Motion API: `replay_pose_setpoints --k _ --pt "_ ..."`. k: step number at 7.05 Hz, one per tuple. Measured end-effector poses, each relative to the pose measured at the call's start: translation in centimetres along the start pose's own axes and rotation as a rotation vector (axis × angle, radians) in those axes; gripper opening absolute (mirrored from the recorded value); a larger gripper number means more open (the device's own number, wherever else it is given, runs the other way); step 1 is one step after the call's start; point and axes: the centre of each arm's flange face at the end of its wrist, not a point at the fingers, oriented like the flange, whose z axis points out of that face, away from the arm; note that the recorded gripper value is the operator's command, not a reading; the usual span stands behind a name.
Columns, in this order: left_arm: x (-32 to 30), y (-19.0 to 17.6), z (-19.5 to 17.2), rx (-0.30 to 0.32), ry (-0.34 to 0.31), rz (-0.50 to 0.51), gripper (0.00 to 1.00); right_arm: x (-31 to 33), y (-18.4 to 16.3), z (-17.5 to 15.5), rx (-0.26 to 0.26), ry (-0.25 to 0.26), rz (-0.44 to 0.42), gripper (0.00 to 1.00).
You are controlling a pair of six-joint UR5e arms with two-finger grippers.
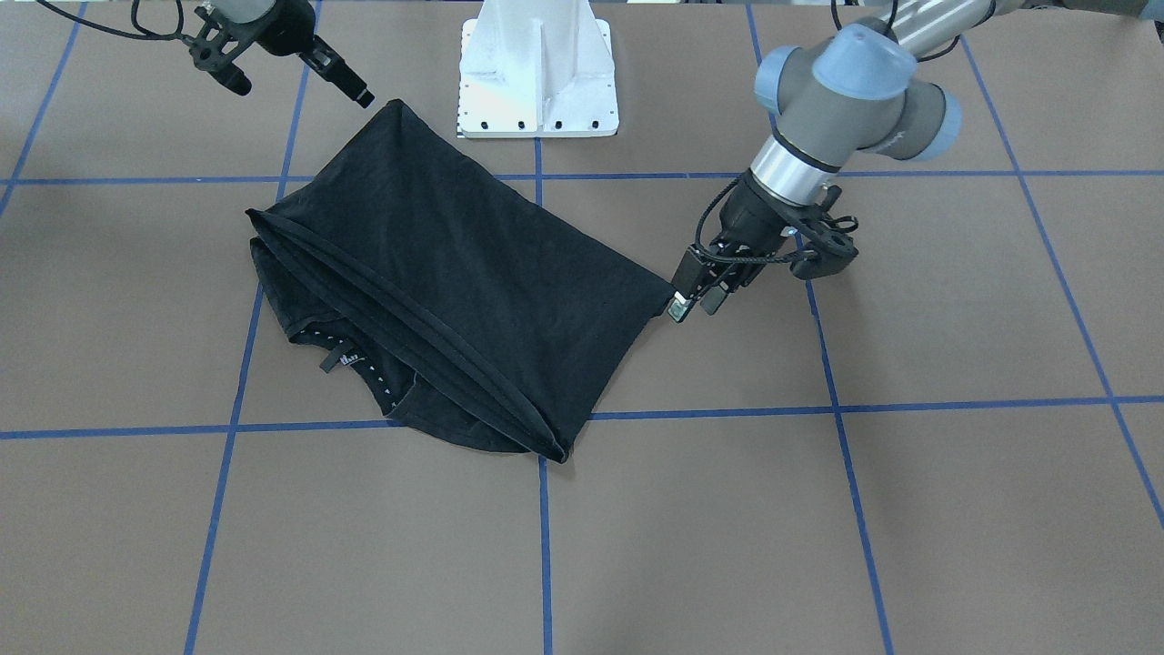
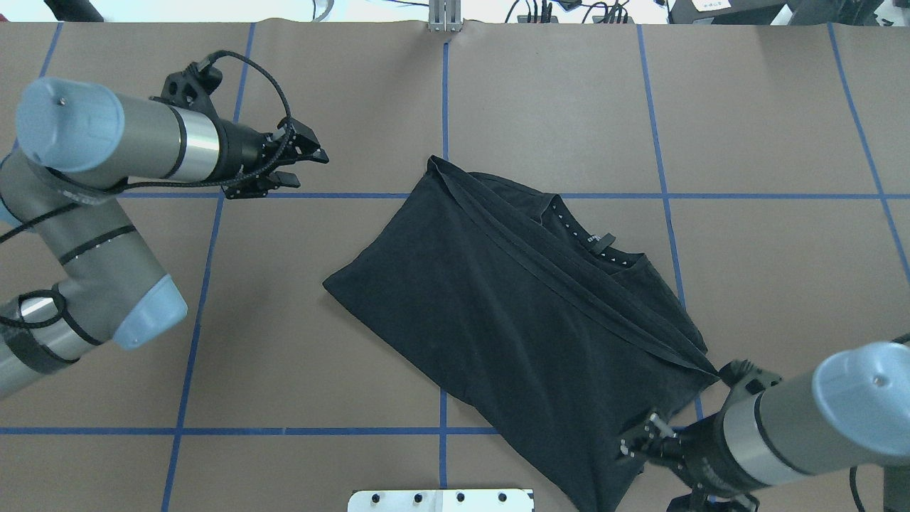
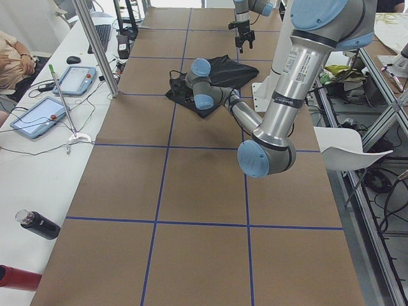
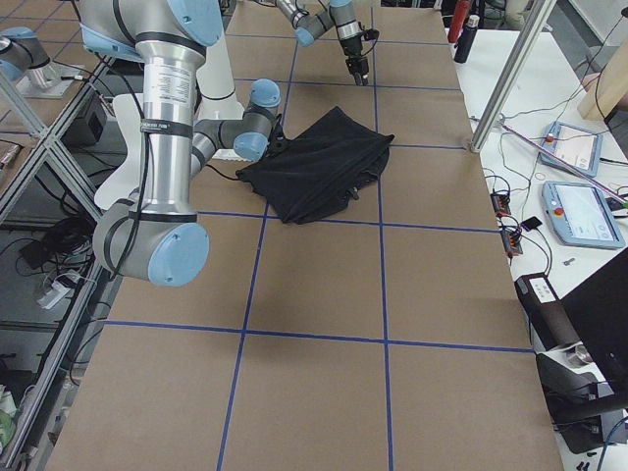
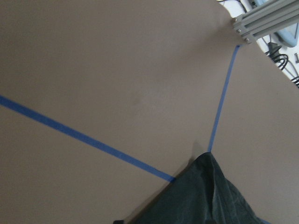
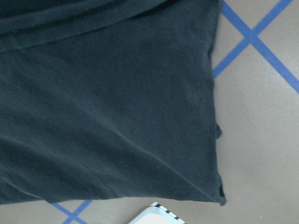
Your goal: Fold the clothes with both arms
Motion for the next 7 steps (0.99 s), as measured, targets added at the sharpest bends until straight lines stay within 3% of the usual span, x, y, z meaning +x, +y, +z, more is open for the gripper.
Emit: replay_pose_setpoints --k 2,4,7 --pt "-1.7 5.0 2.0 0.038 -0.101 -0.02 0.65 -4.1 -3.2 -1.5 0.042 -0.085 0.01 1.0" --pt "-3.9 7.5 3.8 0.038 -0.156 -0.03 0.65 -5.5 -4.4 -1.5 0.059 -0.103 0.017 1.0" --pt "-4.8 8.3 5.2 0.034 -0.182 -0.031 0.64 -5.6 -4.7 -1.5 0.063 -0.103 0.019 1.0"
